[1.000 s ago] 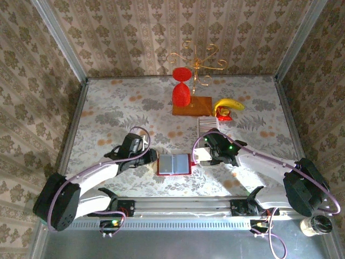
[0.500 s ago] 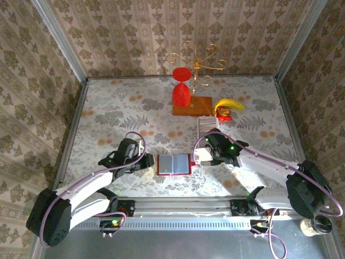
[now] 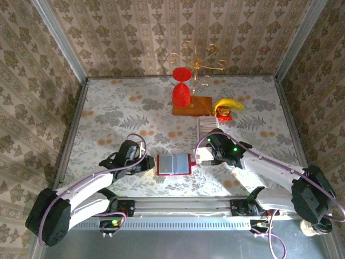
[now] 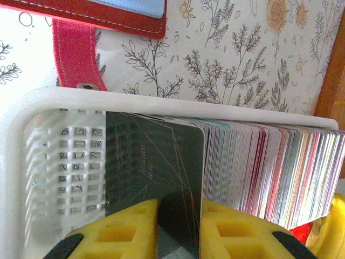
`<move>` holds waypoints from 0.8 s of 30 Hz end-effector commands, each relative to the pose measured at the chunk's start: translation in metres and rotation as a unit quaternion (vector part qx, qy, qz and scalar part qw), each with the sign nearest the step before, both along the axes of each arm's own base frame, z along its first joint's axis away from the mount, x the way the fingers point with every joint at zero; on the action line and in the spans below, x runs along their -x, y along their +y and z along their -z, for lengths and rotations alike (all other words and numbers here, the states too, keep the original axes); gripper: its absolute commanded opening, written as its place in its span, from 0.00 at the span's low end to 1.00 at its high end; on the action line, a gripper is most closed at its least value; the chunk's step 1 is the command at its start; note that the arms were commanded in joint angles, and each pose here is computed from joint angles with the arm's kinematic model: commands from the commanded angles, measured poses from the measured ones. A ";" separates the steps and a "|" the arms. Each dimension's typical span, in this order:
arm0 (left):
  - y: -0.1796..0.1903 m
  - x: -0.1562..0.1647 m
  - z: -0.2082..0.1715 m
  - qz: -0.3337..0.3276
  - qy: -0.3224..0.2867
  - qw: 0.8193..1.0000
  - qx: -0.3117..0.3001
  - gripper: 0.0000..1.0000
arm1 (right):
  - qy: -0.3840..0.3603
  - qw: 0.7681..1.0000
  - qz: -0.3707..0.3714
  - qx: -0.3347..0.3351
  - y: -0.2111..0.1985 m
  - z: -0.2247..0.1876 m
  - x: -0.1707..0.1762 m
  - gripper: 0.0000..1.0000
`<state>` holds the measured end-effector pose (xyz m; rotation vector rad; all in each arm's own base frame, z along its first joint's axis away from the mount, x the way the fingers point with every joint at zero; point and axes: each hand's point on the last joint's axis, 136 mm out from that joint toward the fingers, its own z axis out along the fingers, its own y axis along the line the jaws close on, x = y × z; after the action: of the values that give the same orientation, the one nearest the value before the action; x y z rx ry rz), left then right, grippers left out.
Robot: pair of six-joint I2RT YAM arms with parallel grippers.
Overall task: Put the credit cards into the card holder
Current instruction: Pick up the credit card from the storage box.
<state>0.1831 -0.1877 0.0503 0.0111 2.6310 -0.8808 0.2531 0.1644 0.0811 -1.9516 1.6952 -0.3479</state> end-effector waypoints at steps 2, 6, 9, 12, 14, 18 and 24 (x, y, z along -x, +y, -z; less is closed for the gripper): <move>0.000 0.004 0.006 -0.002 0.010 1.000 -0.004 0.25 | -0.019 1.000 0.013 -0.011 -0.002 -0.008 -0.005 0.19; -0.002 0.005 0.005 0.000 0.009 1.000 -0.004 0.25 | -0.020 1.000 0.015 -0.014 -0.003 -0.010 -0.004 0.19; -0.002 0.004 0.006 -0.002 0.009 1.000 -0.003 0.25 | -0.024 0.999 0.016 -0.015 -0.003 -0.011 -0.005 0.19; -0.004 0.004 0.005 -0.001 0.010 1.000 -0.002 0.24 | -0.027 0.999 0.018 -0.015 -0.004 -0.012 -0.005 0.19; -0.006 0.005 0.006 0.001 0.010 1.000 -0.002 0.24 | -0.030 0.999 0.019 -0.018 -0.004 -0.014 -0.005 0.19; -0.007 0.006 0.006 0.002 0.011 1.000 -0.003 0.24 | -0.034 0.999 0.021 -0.024 -0.004 -0.018 -0.005 0.18; -0.011 0.007 0.005 0.002 0.010 1.000 0.003 0.23 | -0.033 0.999 0.025 -0.029 -0.006 -0.020 -0.002 0.15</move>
<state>0.1764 -0.1977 0.0474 0.0219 2.6493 -0.8936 0.2498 0.1620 0.0947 -1.8882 1.6896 -0.3449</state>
